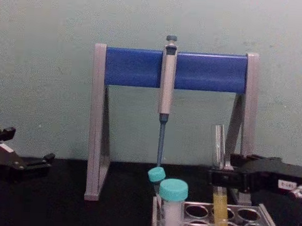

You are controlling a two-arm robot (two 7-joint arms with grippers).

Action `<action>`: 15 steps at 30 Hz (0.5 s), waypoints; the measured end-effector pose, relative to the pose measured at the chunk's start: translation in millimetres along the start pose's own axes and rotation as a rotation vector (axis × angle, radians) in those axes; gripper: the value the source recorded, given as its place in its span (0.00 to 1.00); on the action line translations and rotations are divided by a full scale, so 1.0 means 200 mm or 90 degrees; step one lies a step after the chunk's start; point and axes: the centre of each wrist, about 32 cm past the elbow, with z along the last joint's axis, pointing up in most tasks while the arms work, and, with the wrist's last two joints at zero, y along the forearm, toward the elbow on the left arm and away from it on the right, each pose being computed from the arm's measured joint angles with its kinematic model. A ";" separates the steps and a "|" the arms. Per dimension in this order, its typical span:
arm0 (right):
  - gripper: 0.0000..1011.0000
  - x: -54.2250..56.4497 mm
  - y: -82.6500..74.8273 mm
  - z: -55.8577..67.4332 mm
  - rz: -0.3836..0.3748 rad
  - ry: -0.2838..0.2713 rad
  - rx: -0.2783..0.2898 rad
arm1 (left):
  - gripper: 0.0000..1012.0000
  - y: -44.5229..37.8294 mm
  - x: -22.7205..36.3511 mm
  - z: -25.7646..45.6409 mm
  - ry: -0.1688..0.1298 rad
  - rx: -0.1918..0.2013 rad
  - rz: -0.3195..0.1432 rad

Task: Pick up the test tube from the test tube rack, shake it, then place it back into the test tube rack.

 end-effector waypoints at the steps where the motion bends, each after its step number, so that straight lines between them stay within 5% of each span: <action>1: 0.99 0.00 0.00 0.00 0.001 0.000 0.000 | 1.00 0.000 0.000 0.000 0.000 0.000 0.000; 15: 0.99 0.02 0.05 0.00 0.012 0.000 -0.001 | 1.00 0.000 0.000 0.000 0.000 0.000 0.000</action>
